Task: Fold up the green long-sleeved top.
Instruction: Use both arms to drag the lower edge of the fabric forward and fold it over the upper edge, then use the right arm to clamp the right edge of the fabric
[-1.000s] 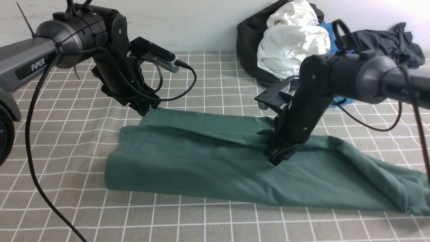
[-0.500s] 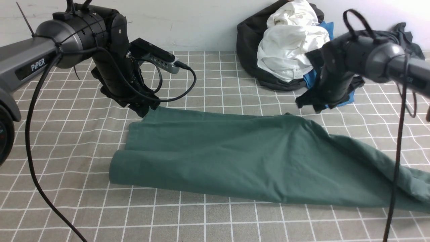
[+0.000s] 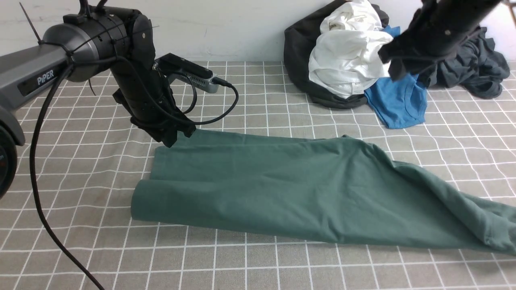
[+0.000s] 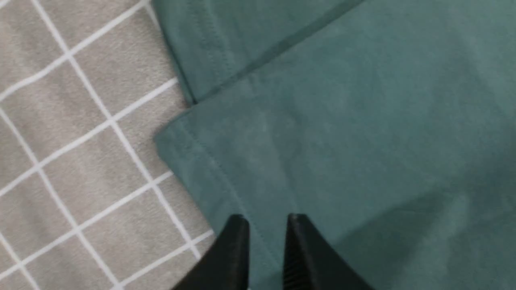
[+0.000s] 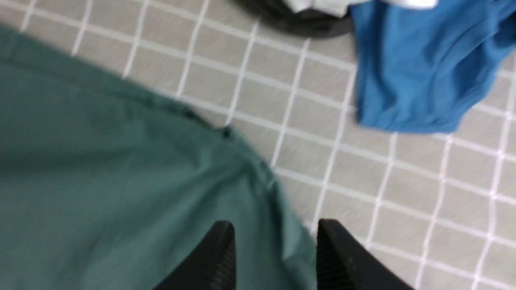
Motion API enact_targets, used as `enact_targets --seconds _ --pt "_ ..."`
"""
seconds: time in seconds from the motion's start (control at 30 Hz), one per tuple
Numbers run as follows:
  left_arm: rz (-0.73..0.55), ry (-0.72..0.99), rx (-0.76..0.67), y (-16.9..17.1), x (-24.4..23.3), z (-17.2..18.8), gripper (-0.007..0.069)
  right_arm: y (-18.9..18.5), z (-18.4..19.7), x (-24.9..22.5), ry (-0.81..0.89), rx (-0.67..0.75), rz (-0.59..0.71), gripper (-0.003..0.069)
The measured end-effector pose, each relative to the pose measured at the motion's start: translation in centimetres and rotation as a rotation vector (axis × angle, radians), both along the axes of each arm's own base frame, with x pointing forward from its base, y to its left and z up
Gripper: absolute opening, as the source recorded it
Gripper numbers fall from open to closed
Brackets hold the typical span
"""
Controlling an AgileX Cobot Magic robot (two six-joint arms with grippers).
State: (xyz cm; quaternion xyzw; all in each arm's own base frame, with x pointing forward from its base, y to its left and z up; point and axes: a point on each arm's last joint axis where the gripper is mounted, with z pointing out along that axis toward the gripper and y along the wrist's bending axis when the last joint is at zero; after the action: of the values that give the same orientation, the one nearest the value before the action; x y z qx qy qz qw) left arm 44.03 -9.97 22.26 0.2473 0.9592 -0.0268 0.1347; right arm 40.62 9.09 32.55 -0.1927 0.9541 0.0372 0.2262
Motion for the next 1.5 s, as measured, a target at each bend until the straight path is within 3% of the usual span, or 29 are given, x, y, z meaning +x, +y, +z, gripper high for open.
enact_targets --seconds 0.07,0.13,0.27,0.3,0.4,0.5,0.63,0.7,0.93,1.2,1.33,1.5 --pt "-0.009 0.003 -0.012 -0.1 -0.1 0.0 0.0054 0.1 -0.9 -1.1 0.048 0.019 0.015 0.0274" --pt "-0.025 0.009 -0.047 -0.5 -0.1 0.1 0.0006 -0.2 -4.2 -4.2 0.197 0.029 0.035 0.0274" --pt "-0.043 0.012 -0.090 -0.9 -0.2 0.2 -0.0007 -0.9 -8.6 -7.7 0.375 -0.009 0.035 0.0274" --pt "-0.054 0.013 -0.112 -1.1 -0.3 0.3 -0.0008 -1.5 -11.3 -9.4 0.465 -0.054 0.033 0.0274" --pt "-0.066 0.015 -0.132 -1.3 -0.3 0.3 -0.0008 -2.2 -13.3 -10.4 0.490 -0.105 0.014 0.0274" --pt "-0.069 0.022 -0.149 -1.4 -0.4 0.3 -0.0008 -3.8 -15.2 -9.9 0.442 -0.197 -0.088 0.0274" --pt "-0.070 0.029 -0.149 -1.4 -0.4 0.3 -0.0008 -6.2 -15.7 -8.6 0.380 -0.273 -0.202 0.0274" --pt "-0.071 0.031 -0.149 -1.4 -0.4 0.3 -0.0008 -9.4 -15.8 -7.3 0.328 -0.325 -0.319 0.0274" --pt "-0.081 0.029 -0.146 -1.4 -0.4 0.3 -0.0008 -16.5 -13.1 -4.9 0.255 -0.290 -0.607 0.0274" --pt "-0.089 0.028 -0.144 -1.4 -0.5 0.3 -0.0008 -16.8 -8.3 -8.7 0.146 -0.126 -0.665 0.0274" --pt "-0.095 0.026 -0.142 -1.4 -0.5 0.3 -0.0008 -17.4 -9.3 -10.9 0.133 -0.094 -0.705 0.0281" --pt "-0.102 0.029 -0.168 -1.6 -0.5 0.4 -0.0008 -19.7 -13.3 -12.6 0.207 -0.017 -0.830 0.0386"
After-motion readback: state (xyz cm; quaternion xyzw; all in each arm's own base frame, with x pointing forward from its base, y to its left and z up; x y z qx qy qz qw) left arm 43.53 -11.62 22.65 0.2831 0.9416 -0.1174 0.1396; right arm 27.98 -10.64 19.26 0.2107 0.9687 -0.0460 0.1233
